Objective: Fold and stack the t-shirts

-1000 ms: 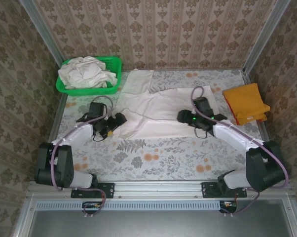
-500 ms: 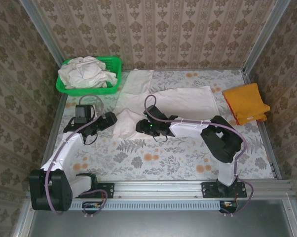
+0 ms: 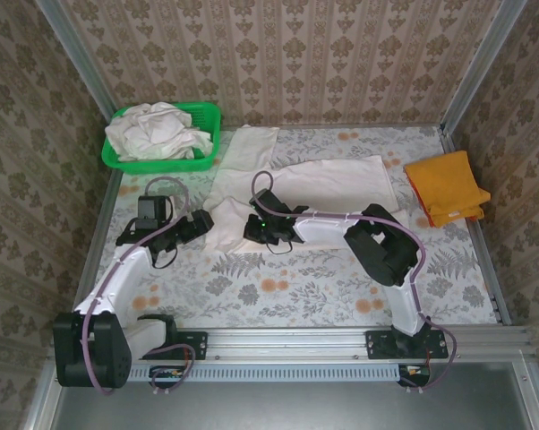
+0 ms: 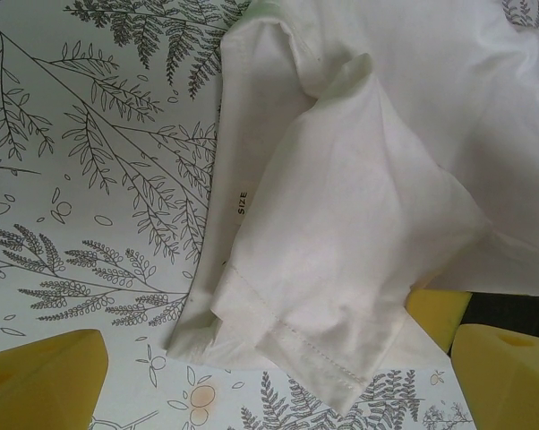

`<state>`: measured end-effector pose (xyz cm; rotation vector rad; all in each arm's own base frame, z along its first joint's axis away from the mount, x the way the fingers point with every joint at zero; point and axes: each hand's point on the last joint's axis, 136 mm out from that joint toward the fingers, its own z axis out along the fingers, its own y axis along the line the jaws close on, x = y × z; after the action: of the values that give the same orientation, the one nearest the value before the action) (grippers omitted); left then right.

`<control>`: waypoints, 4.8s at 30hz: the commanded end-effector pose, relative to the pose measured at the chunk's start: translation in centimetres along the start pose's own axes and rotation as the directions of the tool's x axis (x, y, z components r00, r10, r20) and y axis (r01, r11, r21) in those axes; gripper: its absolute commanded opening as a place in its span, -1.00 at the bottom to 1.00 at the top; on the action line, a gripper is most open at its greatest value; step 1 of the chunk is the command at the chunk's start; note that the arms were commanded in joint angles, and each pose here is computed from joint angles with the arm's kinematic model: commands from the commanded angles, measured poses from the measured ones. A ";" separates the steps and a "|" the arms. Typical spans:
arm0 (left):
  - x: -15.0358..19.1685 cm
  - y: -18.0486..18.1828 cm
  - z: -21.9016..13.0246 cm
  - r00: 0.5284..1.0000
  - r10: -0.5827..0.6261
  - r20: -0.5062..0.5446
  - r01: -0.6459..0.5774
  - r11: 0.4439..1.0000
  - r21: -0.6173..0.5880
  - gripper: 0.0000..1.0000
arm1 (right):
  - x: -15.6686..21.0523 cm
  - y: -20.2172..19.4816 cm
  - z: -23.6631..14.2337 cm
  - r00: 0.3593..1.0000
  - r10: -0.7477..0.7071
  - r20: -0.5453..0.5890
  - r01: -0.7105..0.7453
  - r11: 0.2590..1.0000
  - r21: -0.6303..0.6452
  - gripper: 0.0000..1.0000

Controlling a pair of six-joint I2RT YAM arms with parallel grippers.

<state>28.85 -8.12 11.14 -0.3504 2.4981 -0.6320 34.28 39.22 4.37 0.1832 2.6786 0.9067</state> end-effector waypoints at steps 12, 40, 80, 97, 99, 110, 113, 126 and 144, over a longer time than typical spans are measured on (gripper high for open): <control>0.2 0.2 -0.1 1.000 0.000 0.009 0.000 1.000 0.004 0.99 | -4.1 0.4 -4.2 0.985 -0.122 0.119 0.111 0.989 0.099 -1.00; -2.6 -5.2 2.9 0.999 0.044 0.004 -0.044 0.989 0.140 1.00 | -7.1 -1.3 -6.1 0.971 -0.114 0.211 0.093 0.990 0.106 0.26; 4.7 -2.0 10.1 0.959 -0.115 -0.257 0.116 0.993 -0.011 0.54 | -9.7 -20.7 -12.7 0.971 0.051 0.234 -0.139 0.917 0.374 0.11; 6.9 0.1 3.6 0.981 -0.107 -0.161 0.107 0.994 -0.011 0.61 | 2.3 -24.2 -18.7 0.941 0.216 0.259 -0.299 0.891 0.342 0.11; 5.5 -0.8 3.1 0.989 -0.075 -0.125 0.077 0.997 0.012 0.65 | 1.2 -23.5 -19.7 0.943 0.171 0.286 -0.267 0.901 0.343 0.13; -7.3 -7.1 3.0 0.904 0.417 0.100 -0.422 0.906 0.038 1.00 | -6.1 -17.9 -22.5 0.910 -0.104 0.402 -0.031 0.948 0.316 0.43; -9.1 -7.5 4.7 0.861 0.503 0.073 -0.505 0.863 0.012 1.00 | -7.2 -17.2 -22.3 0.899 -0.123 0.420 -0.005 0.957 0.291 0.44; -10.7 -8.8 10.2 0.864 0.503 -0.004 -0.502 0.862 0.078 1.00 | -7.7 -23.4 -16.0 0.963 0.085 0.256 -0.183 0.903 0.389 0.31; -10.5 -7.2 9.8 0.873 0.487 -0.001 -0.486 0.873 0.040 1.00 | -9.2 -26.6 -17.5 0.976 0.189 0.108 -0.217 0.835 0.506 0.36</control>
<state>43.72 -14.54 10.80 0.3036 2.4778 -0.4795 37.71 6.01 2.65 0.7126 2.7453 0.2356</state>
